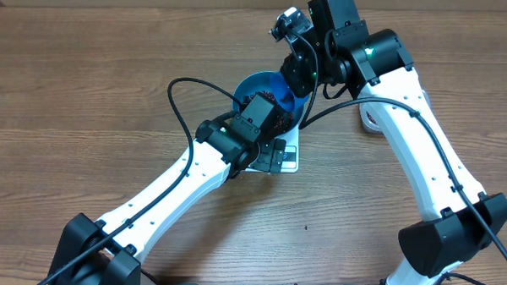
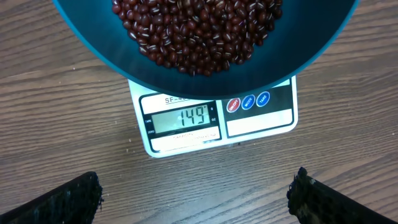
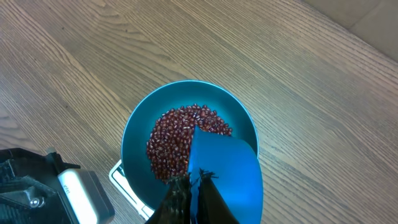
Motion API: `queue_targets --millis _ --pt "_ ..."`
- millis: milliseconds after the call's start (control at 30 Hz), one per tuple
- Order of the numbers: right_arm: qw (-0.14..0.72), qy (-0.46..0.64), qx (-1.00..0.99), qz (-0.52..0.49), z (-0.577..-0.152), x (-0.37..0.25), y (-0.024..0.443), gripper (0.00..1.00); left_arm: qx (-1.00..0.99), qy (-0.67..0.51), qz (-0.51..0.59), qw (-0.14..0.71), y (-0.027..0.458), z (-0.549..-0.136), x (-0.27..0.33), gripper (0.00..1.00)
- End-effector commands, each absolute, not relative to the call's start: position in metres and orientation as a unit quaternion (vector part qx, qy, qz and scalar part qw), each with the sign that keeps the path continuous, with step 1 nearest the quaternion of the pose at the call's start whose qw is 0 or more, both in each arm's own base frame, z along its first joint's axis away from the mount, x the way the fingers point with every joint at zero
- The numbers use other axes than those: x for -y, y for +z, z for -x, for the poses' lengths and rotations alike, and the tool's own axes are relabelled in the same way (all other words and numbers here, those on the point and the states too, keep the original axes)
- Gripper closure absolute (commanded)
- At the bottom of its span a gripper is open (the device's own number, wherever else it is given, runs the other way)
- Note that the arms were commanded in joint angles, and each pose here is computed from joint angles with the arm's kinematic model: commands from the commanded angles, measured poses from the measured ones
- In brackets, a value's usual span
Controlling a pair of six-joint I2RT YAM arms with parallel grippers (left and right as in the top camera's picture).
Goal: Scoop item into bowl and weigh 150g on scale
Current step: 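Shake the tilted blue scoop over the bowl with the right gripper, then lift the blue scoop away from the bowl toward the bean tub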
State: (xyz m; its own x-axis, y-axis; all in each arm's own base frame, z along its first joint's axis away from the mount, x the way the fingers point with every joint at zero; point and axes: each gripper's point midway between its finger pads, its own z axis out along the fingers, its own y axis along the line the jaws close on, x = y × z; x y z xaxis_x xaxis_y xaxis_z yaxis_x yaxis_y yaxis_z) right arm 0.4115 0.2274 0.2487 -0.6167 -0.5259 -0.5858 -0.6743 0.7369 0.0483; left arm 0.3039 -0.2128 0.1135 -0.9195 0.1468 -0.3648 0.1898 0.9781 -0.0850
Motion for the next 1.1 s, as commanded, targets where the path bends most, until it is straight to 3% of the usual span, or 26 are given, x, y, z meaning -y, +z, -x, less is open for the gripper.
queue_targets --millis 0,733,1067 --pt "0.300 0.132 -0.886 0.328 -0.412 -0.223 0.266 0.94 -0.977 -0.061 -0.097 0.180 0.114 -0.305 0.216 0.00" --pt "0.333 0.202 -0.903 0.179 -0.436 -0.226 0.288 0.96 -0.977 -0.061 -0.097 0.180 0.114 -0.305 0.216 0.01" --pt "0.297 0.361 -0.866 0.178 -0.428 -0.220 0.314 0.96 -0.977 -0.061 -0.097 0.180 0.114 -0.305 0.216 0.00"
